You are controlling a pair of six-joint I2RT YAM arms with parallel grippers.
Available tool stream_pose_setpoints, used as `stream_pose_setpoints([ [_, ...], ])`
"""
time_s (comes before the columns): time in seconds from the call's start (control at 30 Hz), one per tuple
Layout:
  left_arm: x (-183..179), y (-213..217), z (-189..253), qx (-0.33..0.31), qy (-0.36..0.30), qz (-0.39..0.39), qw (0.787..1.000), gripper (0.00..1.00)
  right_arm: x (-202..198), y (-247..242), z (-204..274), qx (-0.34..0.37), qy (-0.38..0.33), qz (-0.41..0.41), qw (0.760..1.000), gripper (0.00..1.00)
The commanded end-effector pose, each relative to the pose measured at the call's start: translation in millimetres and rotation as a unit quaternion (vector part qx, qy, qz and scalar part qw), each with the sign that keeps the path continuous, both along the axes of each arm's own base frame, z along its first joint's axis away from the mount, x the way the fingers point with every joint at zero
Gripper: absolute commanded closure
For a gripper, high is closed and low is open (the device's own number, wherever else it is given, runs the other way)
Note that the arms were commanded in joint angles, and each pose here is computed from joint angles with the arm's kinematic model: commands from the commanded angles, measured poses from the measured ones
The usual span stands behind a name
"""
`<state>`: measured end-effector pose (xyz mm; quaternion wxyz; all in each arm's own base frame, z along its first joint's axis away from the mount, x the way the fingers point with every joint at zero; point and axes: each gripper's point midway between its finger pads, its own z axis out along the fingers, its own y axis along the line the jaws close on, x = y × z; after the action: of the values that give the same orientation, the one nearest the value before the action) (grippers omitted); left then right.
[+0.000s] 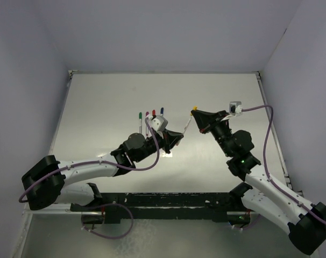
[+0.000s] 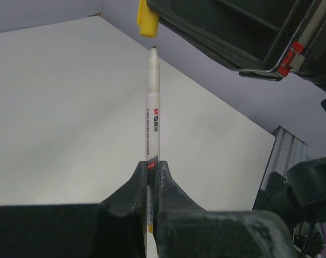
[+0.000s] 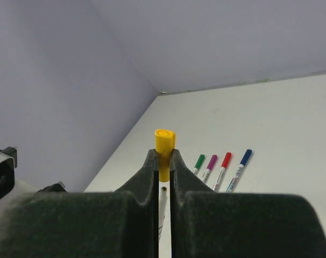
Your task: Insert the pens into the pen caps
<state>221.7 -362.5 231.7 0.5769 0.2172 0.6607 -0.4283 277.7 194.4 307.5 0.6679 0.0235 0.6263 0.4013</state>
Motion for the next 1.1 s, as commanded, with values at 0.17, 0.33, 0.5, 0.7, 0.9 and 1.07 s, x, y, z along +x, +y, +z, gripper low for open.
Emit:
stream_pose_setpoints([
  [0.17,-0.5,3.7,42.4,-0.053,-0.038,0.006,0.998,1.0,-2.4,-0.5,12.9,0.007,-0.025,0.003,1.0,1.0],
  [0.33,0.7,2.9,40.5,-0.051,-0.037,0.007,0.998,1.0,-2.2,-1.3,20.1,0.019,-0.034,0.001,0.999,1.0],
  [0.5,1.0,1.1,35.2,-0.046,-0.034,0.005,0.998,1.0,-2.3,-0.5,23.1,0.024,-0.036,0.003,0.999,1.0],
  [0.7,2.0,2.2,34.3,-0.047,-0.033,0.009,0.998,1.0,-2.8,3.4,23.1,0.026,-0.033,0.013,0.999,1.0],
  [0.9,3.2,4.8,36.4,-0.049,-0.036,0.016,0.998,1.0,-5.3,6.5,21.6,0.031,-0.028,0.024,0.999,1.0],
  [1.07,2.8,3.0,32.4,-0.045,-0.033,0.012,0.998,1.0,-5.3,5.3,23.1,0.032,-0.03,0.022,0.999,1.0],
])
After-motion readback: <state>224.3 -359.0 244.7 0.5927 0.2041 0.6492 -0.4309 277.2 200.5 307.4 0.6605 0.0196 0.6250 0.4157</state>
